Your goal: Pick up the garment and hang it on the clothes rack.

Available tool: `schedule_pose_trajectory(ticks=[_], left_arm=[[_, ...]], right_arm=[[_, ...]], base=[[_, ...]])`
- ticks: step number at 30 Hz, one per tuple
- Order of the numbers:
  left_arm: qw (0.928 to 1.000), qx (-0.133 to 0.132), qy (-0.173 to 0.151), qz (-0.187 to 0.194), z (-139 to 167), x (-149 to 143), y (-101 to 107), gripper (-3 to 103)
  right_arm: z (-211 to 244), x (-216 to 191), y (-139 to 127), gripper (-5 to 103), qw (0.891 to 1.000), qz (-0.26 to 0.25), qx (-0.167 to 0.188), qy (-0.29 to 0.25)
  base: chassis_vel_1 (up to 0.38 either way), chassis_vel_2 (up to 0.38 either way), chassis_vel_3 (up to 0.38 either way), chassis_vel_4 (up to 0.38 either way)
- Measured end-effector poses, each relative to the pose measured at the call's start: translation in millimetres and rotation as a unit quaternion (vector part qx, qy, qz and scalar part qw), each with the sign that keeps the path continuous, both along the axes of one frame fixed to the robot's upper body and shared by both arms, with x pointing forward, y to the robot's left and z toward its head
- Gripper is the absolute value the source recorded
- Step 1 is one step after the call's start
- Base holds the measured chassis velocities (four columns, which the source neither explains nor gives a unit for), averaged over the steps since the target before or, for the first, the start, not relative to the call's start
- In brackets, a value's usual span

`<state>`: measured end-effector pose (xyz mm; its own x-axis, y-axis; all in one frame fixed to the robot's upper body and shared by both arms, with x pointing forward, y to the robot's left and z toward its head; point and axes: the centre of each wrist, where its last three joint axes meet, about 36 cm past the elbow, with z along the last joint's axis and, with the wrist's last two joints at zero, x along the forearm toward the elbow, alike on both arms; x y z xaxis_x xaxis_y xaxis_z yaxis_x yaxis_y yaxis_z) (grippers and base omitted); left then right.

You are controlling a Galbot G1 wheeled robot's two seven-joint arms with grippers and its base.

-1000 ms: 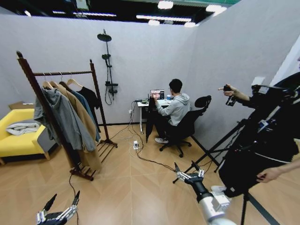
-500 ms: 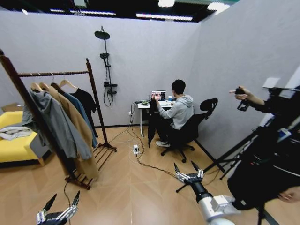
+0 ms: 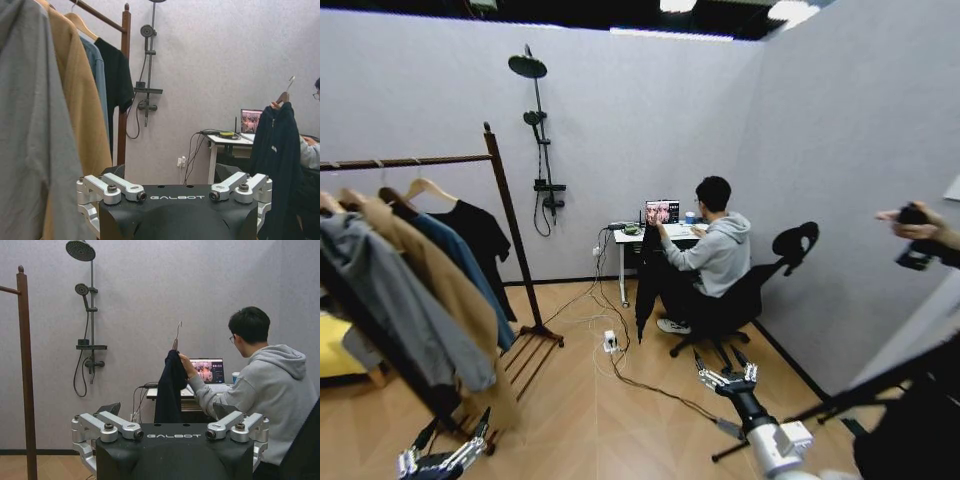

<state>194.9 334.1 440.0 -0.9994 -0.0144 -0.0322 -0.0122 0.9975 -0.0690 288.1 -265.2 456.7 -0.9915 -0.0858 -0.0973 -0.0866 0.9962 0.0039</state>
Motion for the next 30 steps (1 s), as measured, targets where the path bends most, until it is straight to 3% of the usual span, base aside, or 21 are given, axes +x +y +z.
schedule_pose_trajectory(ticks=[20,30], left_arm=[[1.0000,0.000,0.000,0.000,0.0,0.0,0.0,100],[1.0000,0.000,0.000,0.000,0.0,0.0,0.0,100]], right_arm=[[0.4,-0.3,0.3,100,1.000,-0.010,-0.012,0.002],[33.5,51.9,-16.8,100,0.999,-0.026,-0.012,-0.014]], base=[[-0.352,0.352,0.351,-0.352],[-0.158,0.163,0.111,-0.126]])
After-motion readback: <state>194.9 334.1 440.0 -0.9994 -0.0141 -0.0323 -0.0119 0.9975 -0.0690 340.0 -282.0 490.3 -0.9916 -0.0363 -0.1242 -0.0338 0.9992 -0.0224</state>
